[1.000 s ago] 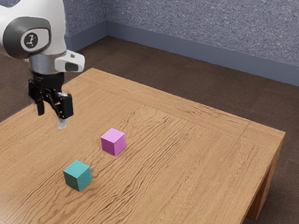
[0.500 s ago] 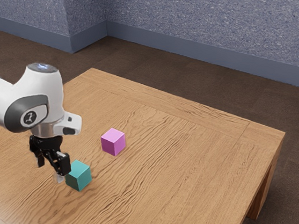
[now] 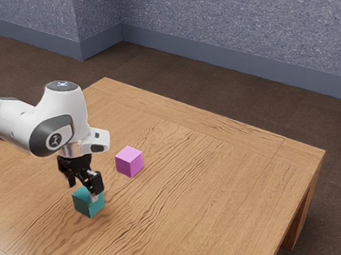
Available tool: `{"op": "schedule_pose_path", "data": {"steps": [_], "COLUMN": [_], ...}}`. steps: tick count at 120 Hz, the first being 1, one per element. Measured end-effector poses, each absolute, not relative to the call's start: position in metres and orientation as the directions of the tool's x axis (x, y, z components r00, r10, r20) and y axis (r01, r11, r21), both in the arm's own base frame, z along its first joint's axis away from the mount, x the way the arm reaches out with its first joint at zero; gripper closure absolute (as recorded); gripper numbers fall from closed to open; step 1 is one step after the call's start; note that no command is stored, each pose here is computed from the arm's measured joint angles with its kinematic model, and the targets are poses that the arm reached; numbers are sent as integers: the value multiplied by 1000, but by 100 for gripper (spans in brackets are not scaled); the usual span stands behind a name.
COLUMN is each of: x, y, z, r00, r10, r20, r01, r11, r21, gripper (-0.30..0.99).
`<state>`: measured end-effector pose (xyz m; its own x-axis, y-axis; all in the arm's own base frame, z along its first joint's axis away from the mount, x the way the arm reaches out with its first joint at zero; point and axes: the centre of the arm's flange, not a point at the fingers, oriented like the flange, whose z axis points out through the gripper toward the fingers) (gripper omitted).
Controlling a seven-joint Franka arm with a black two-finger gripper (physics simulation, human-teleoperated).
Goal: Pick up the blue block with one arm, and put the blue block on the pink block with one arm
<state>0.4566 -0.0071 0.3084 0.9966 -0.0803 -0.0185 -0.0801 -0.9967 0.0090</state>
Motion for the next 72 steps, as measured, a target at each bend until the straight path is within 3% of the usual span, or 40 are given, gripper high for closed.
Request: {"op": "schedule_pose_path", "data": {"steps": [72], "x": [475], "y": [-5], "z": [272], "r00": [993], "r10": [-106], "r20": [-56], "r01": [-105], "r11": [-994], "r21": [14], "gripper": [0]}}
